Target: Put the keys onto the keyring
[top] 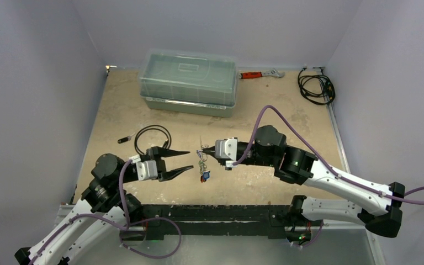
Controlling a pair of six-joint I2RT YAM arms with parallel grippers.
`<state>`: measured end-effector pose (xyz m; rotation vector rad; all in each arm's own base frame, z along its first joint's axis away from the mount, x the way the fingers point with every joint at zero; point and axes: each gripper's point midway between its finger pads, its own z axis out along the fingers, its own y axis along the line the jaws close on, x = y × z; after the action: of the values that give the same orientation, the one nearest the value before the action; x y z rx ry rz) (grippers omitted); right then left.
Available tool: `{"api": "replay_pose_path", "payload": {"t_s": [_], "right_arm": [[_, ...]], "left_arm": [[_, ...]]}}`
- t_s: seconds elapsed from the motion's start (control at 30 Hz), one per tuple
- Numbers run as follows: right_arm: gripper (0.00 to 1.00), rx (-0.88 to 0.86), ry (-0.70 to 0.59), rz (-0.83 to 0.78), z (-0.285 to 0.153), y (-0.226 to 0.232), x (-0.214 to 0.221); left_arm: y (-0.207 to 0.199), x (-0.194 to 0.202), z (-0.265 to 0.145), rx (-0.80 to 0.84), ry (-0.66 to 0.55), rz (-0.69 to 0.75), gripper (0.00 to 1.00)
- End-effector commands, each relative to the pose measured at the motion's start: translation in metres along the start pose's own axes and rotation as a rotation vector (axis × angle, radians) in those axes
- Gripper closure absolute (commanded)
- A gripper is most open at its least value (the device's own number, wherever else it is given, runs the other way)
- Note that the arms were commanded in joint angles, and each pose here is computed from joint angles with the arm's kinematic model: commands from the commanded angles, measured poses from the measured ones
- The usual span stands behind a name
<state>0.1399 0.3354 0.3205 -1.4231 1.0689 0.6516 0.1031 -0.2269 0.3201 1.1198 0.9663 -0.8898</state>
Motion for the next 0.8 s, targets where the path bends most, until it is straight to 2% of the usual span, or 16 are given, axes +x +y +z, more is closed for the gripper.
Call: {"api": "replay_pose_path", "payload": {"t_s": [0.0,0.33,0.63,0.77], "right_arm": [[1.00,0.032,-0.145,-0.036,-0.005,-0.012,-0.041],[1.00,-0.018,-0.185,-0.031,-0.002,-0.004,-0.048],[1.00,-0.045,-0.185,-0.024,0.002,0.001,-0.048],[1.00,-0.048,-0.190,-0.025,0.003,0.001,-0.050]], "left_arm": [[0.017,0.001,-0.001,-0.090,0.017,0.011,0.60],[0.020,0.007,0.004,-0.089,0.037,-0.010,0.73],[0.018,0.008,0.006,-0.076,0.035,-0.022,0.80],[0.018,0.008,0.006,-0.073,0.035,-0.023,0.93]]}}
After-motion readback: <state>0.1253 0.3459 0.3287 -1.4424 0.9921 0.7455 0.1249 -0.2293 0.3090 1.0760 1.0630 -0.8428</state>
